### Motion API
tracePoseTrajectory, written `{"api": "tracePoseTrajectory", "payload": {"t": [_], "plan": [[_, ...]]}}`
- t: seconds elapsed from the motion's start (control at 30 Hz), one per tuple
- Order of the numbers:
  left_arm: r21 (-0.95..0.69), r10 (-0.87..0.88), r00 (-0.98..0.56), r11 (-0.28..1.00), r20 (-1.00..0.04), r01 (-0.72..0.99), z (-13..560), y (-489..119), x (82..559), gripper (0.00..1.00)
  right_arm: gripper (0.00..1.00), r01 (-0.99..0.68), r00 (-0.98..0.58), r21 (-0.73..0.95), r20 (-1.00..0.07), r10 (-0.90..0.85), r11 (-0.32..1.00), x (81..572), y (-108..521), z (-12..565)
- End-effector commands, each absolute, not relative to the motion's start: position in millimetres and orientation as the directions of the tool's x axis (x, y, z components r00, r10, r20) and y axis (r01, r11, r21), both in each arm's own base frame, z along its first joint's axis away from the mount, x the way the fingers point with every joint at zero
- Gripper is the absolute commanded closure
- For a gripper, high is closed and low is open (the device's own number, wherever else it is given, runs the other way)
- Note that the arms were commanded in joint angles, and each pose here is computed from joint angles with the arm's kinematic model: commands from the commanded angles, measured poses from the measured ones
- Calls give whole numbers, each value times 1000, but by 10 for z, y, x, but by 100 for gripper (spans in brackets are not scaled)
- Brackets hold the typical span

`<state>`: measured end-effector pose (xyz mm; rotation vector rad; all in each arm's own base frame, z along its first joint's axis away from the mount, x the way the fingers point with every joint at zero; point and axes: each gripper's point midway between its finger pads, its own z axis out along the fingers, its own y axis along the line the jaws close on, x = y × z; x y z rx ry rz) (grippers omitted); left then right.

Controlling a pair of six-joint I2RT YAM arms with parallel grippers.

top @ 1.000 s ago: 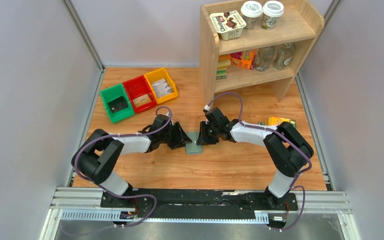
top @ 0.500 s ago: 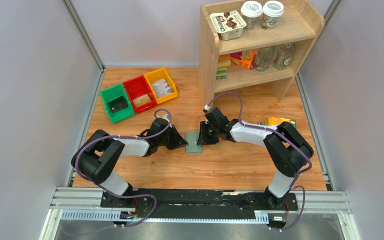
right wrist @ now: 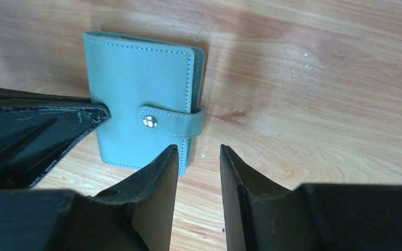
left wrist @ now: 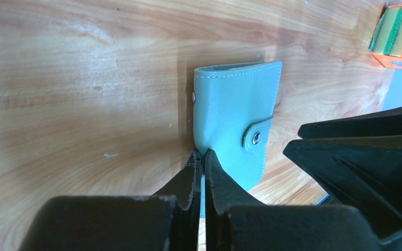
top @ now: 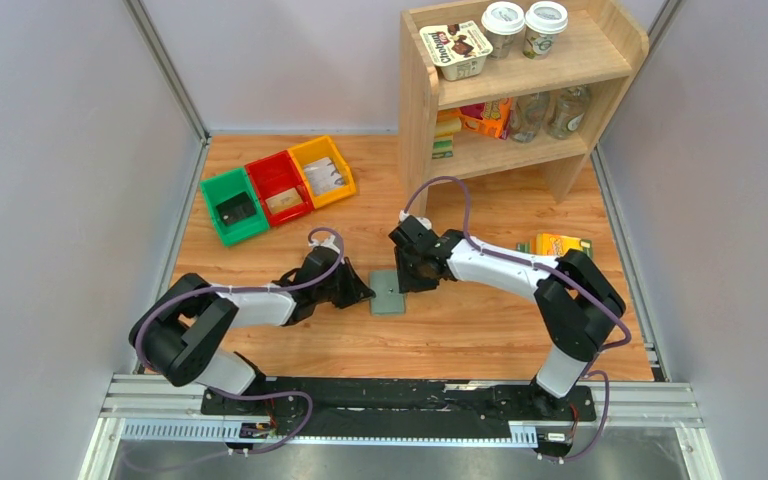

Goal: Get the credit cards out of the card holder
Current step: Open the card holder at the center of the board.

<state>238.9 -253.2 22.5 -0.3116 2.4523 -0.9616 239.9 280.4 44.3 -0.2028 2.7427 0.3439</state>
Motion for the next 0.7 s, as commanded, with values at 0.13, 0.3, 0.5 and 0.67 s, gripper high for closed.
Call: {"api": "tracePoseTrajectory", "payload": {"t": [0.13, 0.3, 0.5, 0.67], "plan": [[-616, -405, -829, 782, -385, -96, 206, -2342, 2296, 100, 61, -212, -907, 217, -407, -109, 953, 2466, 3129, 603], [-617, -417, -825, 780, -381, -109, 236, -2356, 2258, 100, 59, -234, -913, 247, -387, -125, 940, 2442, 3343, 553], [-625, -417, -829, 773, -372, -108, 270, -2401, 2220, 100, 56, -216, -927, 211, -351, -132, 953, 2409, 3406, 324], [-620, -445, -800, 775, -402, -120, 346, -2366, 2260, 100, 54, -213, -927, 118, -337, -163, 970, 2373, 3272, 116]]}}
